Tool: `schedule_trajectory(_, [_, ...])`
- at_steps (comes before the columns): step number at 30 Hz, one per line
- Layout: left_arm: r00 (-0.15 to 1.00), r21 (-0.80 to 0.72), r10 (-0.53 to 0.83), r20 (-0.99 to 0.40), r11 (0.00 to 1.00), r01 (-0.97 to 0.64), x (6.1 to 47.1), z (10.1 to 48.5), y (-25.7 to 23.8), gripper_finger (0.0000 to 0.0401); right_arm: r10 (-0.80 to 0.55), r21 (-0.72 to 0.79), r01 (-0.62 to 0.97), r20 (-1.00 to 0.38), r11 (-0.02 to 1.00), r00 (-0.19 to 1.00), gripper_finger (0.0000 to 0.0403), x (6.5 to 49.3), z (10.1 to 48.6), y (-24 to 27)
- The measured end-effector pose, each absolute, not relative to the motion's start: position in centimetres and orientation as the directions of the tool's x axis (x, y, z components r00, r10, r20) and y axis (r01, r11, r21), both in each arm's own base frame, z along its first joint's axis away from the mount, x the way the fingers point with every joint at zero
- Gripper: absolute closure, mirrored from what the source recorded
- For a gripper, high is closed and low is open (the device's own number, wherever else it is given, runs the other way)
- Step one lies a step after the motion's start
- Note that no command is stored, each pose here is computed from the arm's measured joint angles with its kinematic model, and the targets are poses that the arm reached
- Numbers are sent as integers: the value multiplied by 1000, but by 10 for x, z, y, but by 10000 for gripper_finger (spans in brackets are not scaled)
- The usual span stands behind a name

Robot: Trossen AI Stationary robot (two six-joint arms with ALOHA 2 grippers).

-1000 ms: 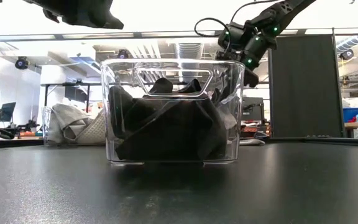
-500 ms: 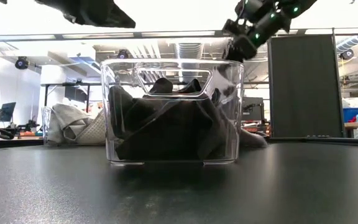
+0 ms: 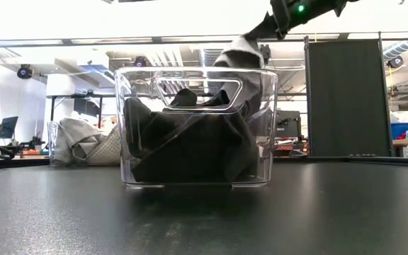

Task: Sort towels by color in basket
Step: Put the gray towel into the top transparent bin

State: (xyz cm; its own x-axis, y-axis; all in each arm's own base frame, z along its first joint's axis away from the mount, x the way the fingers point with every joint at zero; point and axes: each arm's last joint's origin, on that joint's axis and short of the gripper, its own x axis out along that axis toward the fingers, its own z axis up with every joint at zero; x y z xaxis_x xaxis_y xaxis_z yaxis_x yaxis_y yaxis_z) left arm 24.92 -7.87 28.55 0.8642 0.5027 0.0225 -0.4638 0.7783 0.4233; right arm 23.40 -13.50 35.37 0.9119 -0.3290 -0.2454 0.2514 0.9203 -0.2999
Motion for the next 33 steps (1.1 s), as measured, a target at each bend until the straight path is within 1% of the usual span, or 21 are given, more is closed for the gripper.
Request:
schedule_trajectory(3, [852, 373, 522, 40, 783, -498, 247, 292, -68, 245, -325, -285, 266, -185, 921, 927, 394, 231, 363, -130])
schedule_trajectory(7, [863, 325, 501, 56, 808, -490, 248, 296, -56, 242, -312, -268, 274, -111, 924, 944, 394, 229, 374, -123])
schedule_trajectory(12, [882, 271, 466, 69, 842, -466, 253, 299, -44, 218, -275, -237, 261, -28, 936, 961, 394, 230, 383, -116])
schedule_trajectory(16, [904, 247, 421, 69, 871, -424, 257, 298, -39, 199, -258, -243, 253, 13, 936, 966, 394, 233, 387, -112])
schedule_trajectory(19, [903, 222, 422, 82, 875, -430, 260, 298, -34, 193, -235, -248, 238, 40, 939, 971, 394, 236, 389, -108])
schedule_trajectory(28, [926, 66, 353, 138, 929, -364, 271, 298, -12, 191, -163, -241, 192, 136, 951, 977, 394, 243, 398, -89])
schedule_trajectory(33, [921, 36, 357, 155, 930, -367, 282, 289, -5, 191, -137, -243, 171, 150, 955, 979, 394, 246, 400, -82])
